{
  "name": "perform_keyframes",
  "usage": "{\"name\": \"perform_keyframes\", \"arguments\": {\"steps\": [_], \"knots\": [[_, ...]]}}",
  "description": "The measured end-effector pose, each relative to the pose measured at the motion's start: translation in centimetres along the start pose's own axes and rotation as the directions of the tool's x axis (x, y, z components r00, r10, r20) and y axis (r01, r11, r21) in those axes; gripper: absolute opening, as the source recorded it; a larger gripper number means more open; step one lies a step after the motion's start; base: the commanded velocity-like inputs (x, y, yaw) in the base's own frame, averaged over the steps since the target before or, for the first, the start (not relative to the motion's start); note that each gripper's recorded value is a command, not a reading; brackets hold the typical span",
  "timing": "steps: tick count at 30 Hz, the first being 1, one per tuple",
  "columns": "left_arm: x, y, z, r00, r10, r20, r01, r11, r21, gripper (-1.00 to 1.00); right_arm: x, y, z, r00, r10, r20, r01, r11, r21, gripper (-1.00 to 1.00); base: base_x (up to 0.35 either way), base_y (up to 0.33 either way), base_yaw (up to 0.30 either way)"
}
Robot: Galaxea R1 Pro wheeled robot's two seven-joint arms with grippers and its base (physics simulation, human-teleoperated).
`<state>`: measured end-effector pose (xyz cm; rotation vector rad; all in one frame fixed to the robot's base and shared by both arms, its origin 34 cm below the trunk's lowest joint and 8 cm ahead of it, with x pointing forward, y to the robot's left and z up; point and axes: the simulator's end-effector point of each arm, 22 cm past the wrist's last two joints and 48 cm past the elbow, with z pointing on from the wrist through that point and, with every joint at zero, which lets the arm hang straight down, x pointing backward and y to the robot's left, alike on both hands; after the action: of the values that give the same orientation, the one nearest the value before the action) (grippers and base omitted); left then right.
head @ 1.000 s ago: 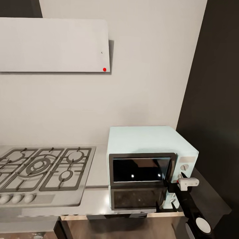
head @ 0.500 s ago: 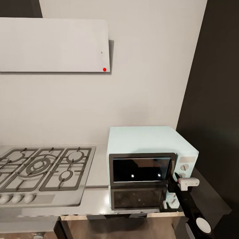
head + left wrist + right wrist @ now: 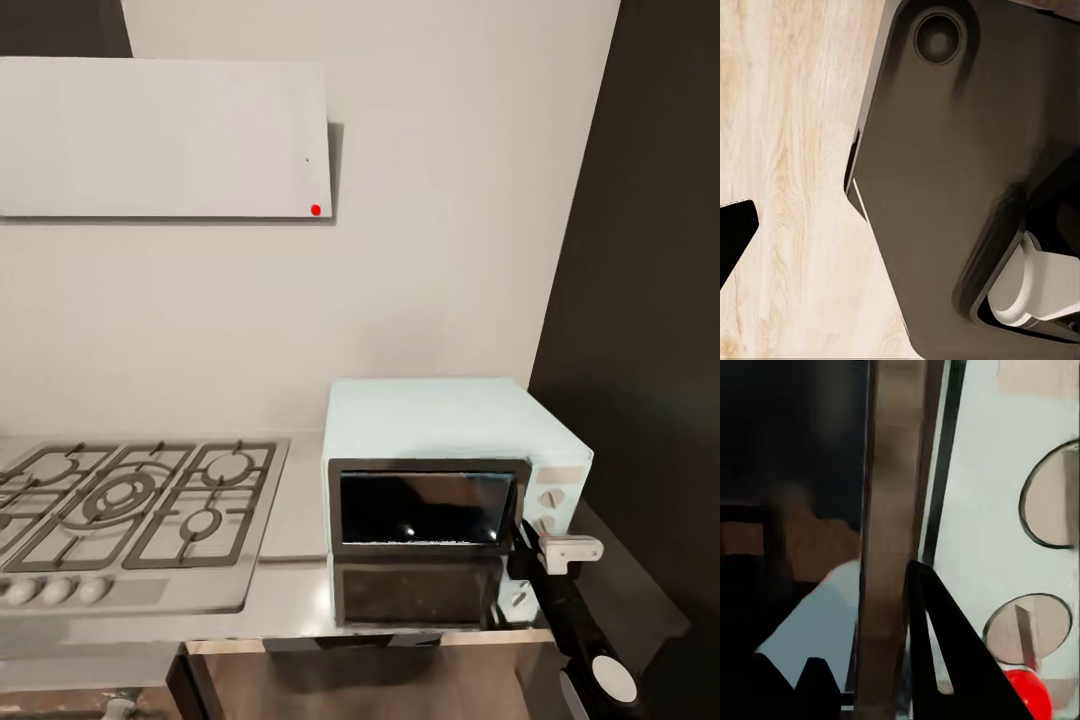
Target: In the kitchen, take the popcorn bag from the countertop, put it into the microwave, and heat it until the popcorn is cooked so the cooked popcorn ends up inside the bag.
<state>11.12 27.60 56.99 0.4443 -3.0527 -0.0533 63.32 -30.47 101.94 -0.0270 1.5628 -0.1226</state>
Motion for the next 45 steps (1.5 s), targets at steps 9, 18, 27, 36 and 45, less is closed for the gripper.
{"name": "perform_keyframes", "arguments": {"steps": [9, 18, 27, 36, 45], "knots": [[0.0, 0.1, 0.0, 1.000, -0.001, 0.002, 0.001, 1.000, -0.001, 1.00, -0.1, 0.5, 0.0, 1.000, -0.005, 0.001, 0.005, 1.000, -0.014, -1.00, -0.174, 0.000, 0.000], [0.0, 0.1, 0.0, 1.000, -0.001, 0.001, 0.001, 1.000, -0.001, 1.00, -0.1, 0.7, -0.1, 1.000, -0.001, 0.001, 0.001, 1.000, -0.018, -1.00, -0.026, 0.000, 0.000], [-0.1, 0.2, 0.0, 1.000, -0.001, 0.002, 0.001, 1.000, -0.003, 1.00, -0.1, 1.1, 0.0, 1.000, -0.008, 0.001, 0.008, 1.000, -0.028, -1.00, -0.120, 0.000, 0.000], [-0.1, 0.2, 0.0, 1.000, -0.001, 0.002, 0.001, 1.000, -0.003, 1.00, -0.2, 1.6, -0.1, 1.000, -0.007, 0.003, 0.007, 0.999, -0.039, -1.00, -0.082, 0.012, 0.000], [-0.1, 0.2, 0.0, 1.000, -0.001, 0.002, 0.001, 1.000, -0.003, 1.00, -0.1, 1.2, -0.1, 1.000, -0.007, 0.003, 0.007, 1.000, -0.030, -1.00, -0.127, 0.074, 0.000]]}}
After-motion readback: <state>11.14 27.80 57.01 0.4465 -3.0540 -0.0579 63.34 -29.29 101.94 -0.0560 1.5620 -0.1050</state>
